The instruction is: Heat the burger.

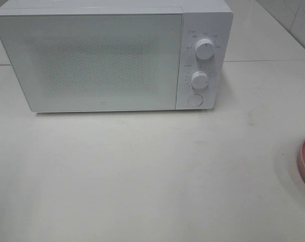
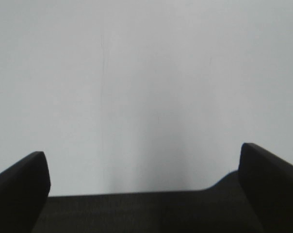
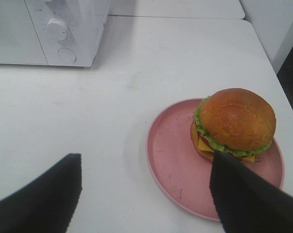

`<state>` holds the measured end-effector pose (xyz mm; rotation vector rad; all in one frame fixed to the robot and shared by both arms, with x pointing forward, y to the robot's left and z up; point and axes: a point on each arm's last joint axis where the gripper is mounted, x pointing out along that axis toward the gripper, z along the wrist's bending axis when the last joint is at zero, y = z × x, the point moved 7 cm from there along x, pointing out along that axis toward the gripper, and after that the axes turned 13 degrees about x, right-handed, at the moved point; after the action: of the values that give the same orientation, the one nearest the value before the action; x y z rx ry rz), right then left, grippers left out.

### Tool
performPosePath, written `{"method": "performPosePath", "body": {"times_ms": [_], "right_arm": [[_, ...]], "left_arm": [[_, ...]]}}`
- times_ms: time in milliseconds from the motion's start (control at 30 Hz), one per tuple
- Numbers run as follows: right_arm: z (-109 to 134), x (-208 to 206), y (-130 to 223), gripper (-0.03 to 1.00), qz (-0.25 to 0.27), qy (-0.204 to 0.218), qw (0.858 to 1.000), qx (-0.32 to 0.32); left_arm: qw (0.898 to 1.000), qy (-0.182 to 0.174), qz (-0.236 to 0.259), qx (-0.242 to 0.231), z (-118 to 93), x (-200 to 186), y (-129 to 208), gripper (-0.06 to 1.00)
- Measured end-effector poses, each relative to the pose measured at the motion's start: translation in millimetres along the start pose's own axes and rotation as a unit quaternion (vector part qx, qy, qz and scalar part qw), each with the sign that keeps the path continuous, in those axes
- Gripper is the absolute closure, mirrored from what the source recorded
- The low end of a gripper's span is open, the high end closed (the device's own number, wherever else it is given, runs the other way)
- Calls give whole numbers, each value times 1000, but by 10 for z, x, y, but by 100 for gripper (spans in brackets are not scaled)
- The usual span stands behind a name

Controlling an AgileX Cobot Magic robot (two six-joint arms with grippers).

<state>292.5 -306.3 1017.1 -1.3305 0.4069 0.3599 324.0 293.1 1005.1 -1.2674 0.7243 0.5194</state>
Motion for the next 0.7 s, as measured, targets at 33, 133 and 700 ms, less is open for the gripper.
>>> {"method": "performPosePath", "body": {"times_ms": [33, 133, 700], "right_arm": [[0, 0, 0, 25, 0, 0, 1000, 0], [0, 0, 0, 25, 0, 0, 1000, 0], [0, 0, 0, 25, 0, 0, 1000, 0]], "left_arm": [[999, -12, -39, 1, -8, -73, 8, -3], [995, -26, -99, 2, -36, -176, 24, -3], [984, -38, -173, 1, -99, -354, 81, -3]]}}
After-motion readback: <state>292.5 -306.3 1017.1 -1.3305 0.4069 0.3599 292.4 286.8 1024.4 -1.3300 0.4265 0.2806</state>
